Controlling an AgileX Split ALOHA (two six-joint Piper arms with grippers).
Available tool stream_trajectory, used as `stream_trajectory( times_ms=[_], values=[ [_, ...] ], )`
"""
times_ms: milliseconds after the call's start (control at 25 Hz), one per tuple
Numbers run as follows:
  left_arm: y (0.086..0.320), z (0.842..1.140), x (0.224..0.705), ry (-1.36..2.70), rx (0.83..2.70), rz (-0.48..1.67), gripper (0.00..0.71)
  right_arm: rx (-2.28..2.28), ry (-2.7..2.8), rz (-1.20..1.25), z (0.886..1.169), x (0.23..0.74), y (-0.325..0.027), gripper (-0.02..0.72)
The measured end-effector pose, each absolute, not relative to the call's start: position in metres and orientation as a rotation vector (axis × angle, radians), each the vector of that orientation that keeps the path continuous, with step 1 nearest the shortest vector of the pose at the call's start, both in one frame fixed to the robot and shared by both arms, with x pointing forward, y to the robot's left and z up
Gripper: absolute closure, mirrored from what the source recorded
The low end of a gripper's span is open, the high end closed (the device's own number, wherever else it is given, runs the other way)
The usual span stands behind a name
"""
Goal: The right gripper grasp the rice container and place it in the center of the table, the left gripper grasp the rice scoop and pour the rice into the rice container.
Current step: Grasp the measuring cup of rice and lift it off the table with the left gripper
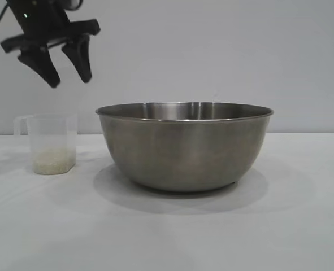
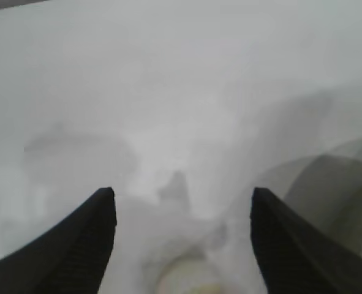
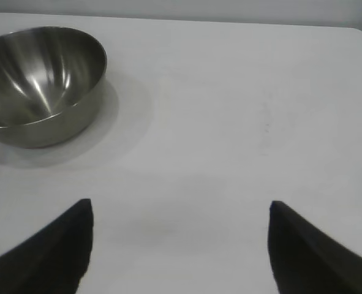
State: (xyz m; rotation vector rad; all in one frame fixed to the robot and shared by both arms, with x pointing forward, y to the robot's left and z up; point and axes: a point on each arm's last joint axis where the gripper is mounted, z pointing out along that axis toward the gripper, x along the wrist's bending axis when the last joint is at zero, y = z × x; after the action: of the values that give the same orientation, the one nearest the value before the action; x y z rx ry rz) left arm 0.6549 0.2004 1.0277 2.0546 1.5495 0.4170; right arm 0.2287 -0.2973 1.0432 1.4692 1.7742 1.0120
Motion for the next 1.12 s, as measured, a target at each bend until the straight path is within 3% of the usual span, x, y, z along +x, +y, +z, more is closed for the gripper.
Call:
stream_trajectory(
  times_ms=[320,640,920,1120],
  values=[
    [0.217,1.097,0.611,1.626,2.02,0.487,0.294,1.469,1.774,1.012,1.043,0.229,-0.297,0.198],
    [0.228,1.141,0.561,1.656,2.024,0.464,0.294,1.469,1.774,1.012,1.043,0.229,-0.297,0.198],
    [0.24,1.143,0.505,1.664,1.992,0.473,0.294,1.469,1.774,1.012,1.043,0.229,-0.297,0.198],
    [0.25,1.125,0.461,1.638,1.92,0.515,0.294,1.469,1.774,1.012,1.043,0.229,-0.297,0.198]
  ],
)
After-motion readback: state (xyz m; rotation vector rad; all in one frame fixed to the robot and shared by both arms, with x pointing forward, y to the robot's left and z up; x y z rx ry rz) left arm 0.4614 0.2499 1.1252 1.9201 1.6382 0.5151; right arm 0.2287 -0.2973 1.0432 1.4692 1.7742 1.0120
